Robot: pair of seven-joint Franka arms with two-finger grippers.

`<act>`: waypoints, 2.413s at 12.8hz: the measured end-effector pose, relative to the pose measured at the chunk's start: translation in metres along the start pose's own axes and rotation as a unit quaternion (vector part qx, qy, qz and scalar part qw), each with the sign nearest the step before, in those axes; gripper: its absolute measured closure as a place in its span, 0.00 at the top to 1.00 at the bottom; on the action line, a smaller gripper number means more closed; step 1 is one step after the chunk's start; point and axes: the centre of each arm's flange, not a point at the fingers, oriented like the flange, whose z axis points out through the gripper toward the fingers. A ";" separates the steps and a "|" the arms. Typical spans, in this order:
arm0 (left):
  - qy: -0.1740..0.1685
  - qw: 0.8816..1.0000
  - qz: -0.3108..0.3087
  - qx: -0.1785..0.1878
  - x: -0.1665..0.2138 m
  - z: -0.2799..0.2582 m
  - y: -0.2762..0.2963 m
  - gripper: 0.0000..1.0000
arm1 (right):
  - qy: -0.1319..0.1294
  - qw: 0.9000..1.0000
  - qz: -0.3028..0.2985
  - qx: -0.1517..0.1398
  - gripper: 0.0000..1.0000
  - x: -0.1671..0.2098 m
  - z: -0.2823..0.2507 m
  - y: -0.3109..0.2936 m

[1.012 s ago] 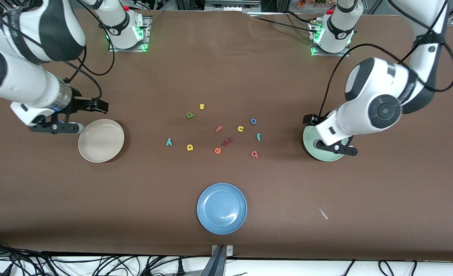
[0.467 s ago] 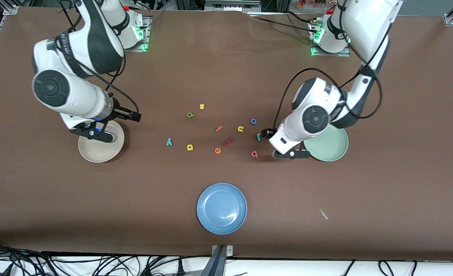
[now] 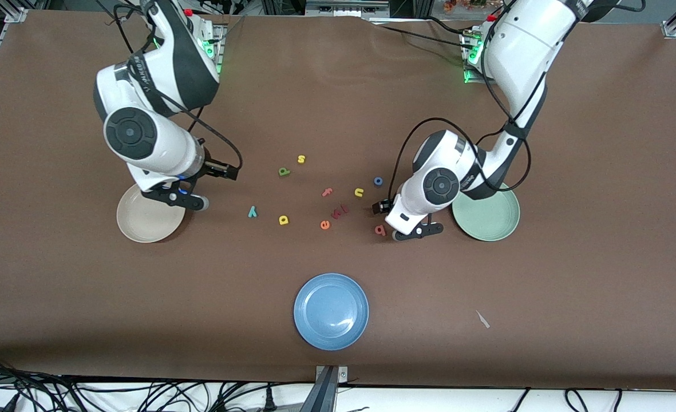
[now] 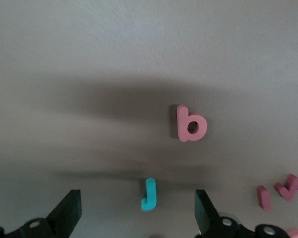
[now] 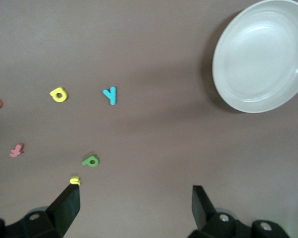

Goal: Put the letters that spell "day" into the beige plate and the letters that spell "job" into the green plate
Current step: 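Lower the left gripper onto cyan j while the right gripper reaches cyan y, then carry the cyan j to the green plate while the right gripper grasps y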

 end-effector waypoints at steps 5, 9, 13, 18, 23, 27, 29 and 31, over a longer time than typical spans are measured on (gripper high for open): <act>-0.009 1.000 0.004 0.011 -0.023 0.033 -0.001 1.00 | 0.017 1.000 -0.025 0.008 1.00 -0.002 0.030 -0.039; -0.007 1.000 0.019 0.009 -0.021 0.029 -0.001 1.00 | 0.059 0.997 -0.028 0.040 1.00 0.018 0.090 -0.059; 0.007 0.996 0.091 0.024 -0.029 0.026 0.008 0.86 | 0.081 0.995 -0.037 0.042 1.00 0.040 0.158 -0.067; 0.016 0.993 0.113 0.037 -0.029 0.027 0.008 0.59 | 0.084 0.993 -0.072 0.036 1.00 0.048 0.167 -0.062; 0.015 0.993 0.113 0.038 -0.030 0.027 0.008 0.46 | 0.101 0.988 -0.108 0.044 1.00 0.053 0.207 -0.053; 0.017 0.993 0.114 0.035 -0.030 0.026 0.009 0.19 | 0.103 0.986 -0.123 0.042 1.00 0.052 0.222 -0.046; 0.021 0.993 0.115 0.032 -0.030 0.025 0.011 0.13 | 0.102 0.986 -0.123 0.042 0.96 0.052 0.223 -0.044; 0.025 0.993 0.115 0.029 -0.028 0.024 0.011 0.13 | 0.099 0.986 -0.128 0.039 0.88 0.056 0.226 -0.036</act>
